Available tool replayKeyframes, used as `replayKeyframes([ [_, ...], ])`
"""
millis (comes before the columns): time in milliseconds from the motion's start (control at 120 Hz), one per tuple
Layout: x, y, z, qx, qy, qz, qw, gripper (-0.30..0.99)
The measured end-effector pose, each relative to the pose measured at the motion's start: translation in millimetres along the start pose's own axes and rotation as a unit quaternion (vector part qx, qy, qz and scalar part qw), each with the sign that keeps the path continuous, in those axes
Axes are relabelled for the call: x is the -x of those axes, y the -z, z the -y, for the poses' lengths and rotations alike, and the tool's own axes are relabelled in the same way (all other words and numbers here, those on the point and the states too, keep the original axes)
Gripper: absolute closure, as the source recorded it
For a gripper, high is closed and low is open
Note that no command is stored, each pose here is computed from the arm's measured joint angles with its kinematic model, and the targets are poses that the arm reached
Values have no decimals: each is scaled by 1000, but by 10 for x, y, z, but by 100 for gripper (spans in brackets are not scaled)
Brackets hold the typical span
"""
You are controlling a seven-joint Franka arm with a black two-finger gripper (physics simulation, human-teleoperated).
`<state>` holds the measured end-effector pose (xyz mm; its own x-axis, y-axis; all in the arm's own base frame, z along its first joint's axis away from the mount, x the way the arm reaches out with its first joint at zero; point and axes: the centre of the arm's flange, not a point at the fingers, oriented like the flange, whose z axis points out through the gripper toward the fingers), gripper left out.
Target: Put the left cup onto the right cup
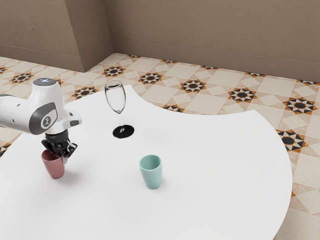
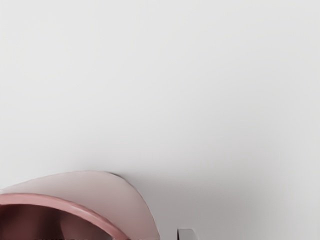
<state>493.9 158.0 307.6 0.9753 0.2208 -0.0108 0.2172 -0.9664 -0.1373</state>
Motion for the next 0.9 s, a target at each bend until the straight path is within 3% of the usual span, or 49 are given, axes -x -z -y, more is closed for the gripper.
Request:
replayKeyframes([
  [442, 42, 92, 86, -4, 5, 11, 1000, 78],
  [900, -110, 974, 2, -9, 9, -27, 1000, 78],
])
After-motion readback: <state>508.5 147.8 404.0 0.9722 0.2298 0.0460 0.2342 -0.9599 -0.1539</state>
